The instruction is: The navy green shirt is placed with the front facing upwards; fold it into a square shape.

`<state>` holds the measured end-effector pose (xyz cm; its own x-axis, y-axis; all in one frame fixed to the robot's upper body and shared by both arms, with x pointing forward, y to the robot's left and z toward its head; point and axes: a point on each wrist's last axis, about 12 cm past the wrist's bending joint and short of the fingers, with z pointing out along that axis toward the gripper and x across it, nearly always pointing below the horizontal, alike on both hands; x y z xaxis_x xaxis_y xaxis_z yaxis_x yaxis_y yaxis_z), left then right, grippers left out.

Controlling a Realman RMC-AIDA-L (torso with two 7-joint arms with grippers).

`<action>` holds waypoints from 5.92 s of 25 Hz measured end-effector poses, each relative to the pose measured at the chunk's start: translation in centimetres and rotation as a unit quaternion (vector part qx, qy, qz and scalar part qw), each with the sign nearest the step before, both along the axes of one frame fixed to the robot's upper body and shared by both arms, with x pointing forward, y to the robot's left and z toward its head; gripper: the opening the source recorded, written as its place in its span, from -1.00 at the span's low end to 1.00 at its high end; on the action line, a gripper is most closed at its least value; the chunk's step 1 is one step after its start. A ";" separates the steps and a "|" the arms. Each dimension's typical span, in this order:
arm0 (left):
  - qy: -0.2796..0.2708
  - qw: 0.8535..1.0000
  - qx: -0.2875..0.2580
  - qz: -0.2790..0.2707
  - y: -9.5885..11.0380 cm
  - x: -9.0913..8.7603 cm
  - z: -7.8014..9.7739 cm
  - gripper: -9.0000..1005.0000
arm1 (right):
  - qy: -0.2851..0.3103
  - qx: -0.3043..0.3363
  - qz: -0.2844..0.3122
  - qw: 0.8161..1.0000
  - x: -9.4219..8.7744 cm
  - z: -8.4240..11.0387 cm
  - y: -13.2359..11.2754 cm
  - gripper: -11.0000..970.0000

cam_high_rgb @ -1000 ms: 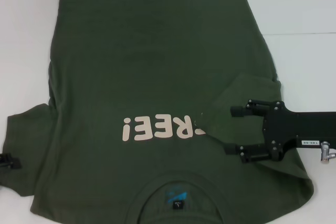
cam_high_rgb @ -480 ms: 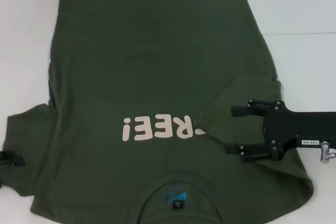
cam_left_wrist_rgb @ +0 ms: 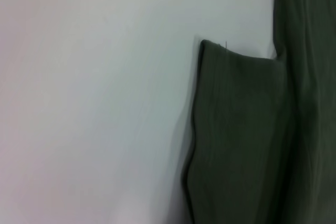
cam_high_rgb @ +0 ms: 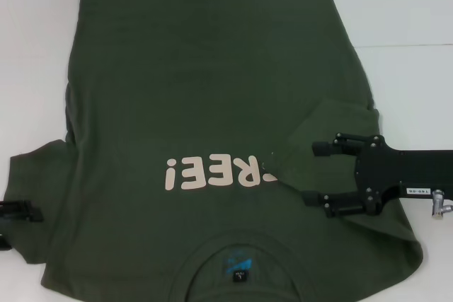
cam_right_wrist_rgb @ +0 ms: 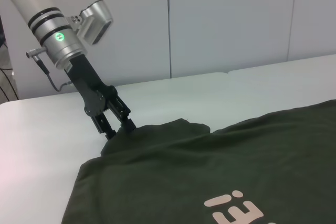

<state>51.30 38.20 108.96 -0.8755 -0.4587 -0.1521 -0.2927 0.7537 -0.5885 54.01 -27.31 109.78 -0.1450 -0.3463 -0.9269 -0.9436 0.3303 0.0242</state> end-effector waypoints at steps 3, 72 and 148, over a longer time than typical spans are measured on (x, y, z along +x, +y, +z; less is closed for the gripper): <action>0.000 1.000 0.004 -0.009 -0.3 0.3 0.1 0.69 | 0.000 0.000 0.000 1.000 0.0 0.0 0.0 0.88; -0.099 0.992 0.055 -0.047 -0.3 3.6 4.5 -0.95 | 0.019 0.009 -0.004 1.000 -0.5 -0.8 0.1 0.78; -0.443 0.733 -0.095 -0.508 -14.1 4.3 3.9 0.86 | 0.346 -0.154 -0.179 0.908 -0.4 7.9 -3.3 0.76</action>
<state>55.62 24.13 112.85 -0.3761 0.2744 -0.8850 0.9228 0.1977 -0.3308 53.63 -30.63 117.65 -0.8103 -0.3896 -0.4378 -0.5685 0.7038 0.4259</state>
